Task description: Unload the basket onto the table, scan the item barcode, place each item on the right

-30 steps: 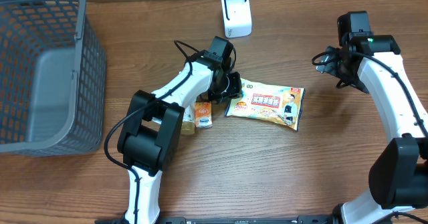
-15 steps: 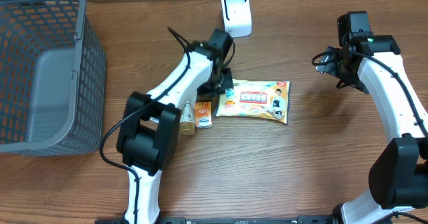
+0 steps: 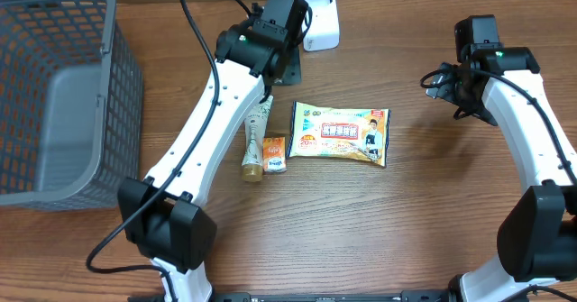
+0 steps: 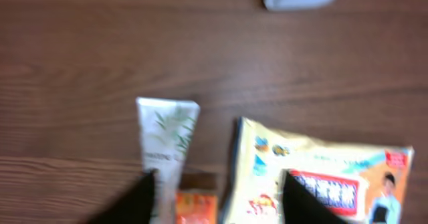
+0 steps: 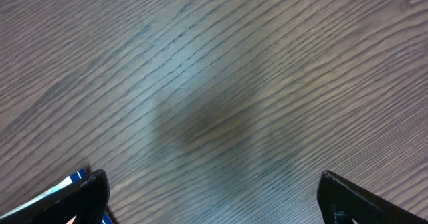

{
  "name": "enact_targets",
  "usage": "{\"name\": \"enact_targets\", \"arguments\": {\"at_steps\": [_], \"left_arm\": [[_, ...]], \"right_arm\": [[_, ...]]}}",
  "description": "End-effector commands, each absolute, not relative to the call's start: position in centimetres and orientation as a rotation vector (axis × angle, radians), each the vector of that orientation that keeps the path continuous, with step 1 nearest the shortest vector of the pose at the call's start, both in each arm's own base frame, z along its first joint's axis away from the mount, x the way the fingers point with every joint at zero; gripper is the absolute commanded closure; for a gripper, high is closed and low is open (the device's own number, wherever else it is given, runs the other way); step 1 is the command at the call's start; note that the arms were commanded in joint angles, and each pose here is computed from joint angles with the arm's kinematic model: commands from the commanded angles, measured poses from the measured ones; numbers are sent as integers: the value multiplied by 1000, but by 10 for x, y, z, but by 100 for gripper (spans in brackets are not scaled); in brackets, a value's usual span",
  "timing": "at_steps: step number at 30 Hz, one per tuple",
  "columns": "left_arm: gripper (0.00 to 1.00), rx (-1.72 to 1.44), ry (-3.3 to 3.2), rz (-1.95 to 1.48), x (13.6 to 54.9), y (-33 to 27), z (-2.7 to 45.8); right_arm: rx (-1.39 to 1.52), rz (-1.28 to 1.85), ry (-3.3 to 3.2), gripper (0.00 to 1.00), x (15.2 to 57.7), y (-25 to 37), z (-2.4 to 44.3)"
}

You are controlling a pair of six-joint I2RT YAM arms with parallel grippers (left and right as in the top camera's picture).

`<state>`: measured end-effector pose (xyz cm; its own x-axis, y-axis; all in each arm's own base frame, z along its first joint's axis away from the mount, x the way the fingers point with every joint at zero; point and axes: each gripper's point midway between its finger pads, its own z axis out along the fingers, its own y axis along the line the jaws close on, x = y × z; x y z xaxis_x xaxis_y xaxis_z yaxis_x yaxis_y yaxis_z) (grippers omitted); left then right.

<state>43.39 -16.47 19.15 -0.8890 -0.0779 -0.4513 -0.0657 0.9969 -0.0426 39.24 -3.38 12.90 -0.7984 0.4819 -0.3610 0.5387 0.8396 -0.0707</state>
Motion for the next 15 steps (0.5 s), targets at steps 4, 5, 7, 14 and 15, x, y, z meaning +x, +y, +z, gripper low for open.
{"name": "enact_targets", "arguments": {"at_steps": [4, 5, 7, 14, 15], "left_arm": [[0, -81, 2900, -223, 420, -179, 135], [0, -83, 2912, -216, 419, -178, 132], [0, -87, 2933, -203, 417, -177, 125], [0, -115, 2965, -126, 417, -165, 112], [0, -130, 2968, -122, 418, -161, 111]], "right_arm": [[774, -257, 2674, 0, 394, -37, 131], [774, -257, 2674, 0, 394, -37, 131], [774, -257, 2674, 0, 394, -37, 131], [790, -84, 2656, 0, 407, -19, 131], [785, -46, 2654, 0, 410, -15, 132]]}}
